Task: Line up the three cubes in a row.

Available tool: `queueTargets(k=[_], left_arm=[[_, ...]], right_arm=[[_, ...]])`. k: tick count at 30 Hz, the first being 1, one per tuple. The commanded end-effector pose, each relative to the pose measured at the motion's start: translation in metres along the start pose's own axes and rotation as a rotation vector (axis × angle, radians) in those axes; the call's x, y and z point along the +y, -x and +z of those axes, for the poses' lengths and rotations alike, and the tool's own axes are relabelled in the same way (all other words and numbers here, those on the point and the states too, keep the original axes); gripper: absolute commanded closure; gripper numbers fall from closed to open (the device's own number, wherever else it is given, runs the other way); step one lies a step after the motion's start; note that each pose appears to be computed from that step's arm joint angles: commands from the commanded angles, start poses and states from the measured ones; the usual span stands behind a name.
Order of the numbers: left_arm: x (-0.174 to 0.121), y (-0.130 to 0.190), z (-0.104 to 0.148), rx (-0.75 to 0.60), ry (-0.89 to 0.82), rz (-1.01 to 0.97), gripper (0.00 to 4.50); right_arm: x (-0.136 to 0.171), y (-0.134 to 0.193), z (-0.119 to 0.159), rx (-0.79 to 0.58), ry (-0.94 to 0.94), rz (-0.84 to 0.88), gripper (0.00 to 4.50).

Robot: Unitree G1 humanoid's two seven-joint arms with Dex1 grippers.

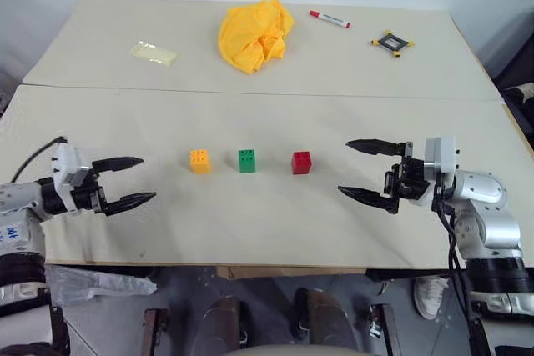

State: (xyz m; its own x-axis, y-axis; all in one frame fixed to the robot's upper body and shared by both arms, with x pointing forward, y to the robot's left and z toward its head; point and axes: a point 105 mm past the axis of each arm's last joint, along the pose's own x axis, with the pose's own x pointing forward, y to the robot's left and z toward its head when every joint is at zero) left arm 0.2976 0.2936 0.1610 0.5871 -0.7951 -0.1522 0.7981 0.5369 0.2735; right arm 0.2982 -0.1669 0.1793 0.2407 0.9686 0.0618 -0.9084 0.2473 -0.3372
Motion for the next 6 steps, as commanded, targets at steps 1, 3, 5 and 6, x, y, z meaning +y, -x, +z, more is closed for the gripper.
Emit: queueTargets(k=[1, 3, 5, 6], left_arm=[[0.0061, 0.0044, 0.0207, 0.007, -0.061, 0.032, 0.06], [0.0058, 0.0033, 0.0197, 0.025, -0.069, 0.028, 0.06], [0.0073, 0.0037, 0.0198, 0.025, -0.07, 0.031, 0.06], [0.0093, 0.0042, 0.0198, 0.028, -0.071, 0.044, 0.06]], right_arm=[[-0.0121, 0.006, -0.0001, 0.019, 0.039, 0.024, 0.0], [-0.0178, 0.0065, -0.0015, 0.025, 0.049, 0.025, 0.0], [-0.0203, 0.0069, -0.0029, 0.028, 0.052, 0.022, 0.0], [-0.0209, 0.0071, -0.0039, 0.03, 0.053, 0.017, 0.0]])
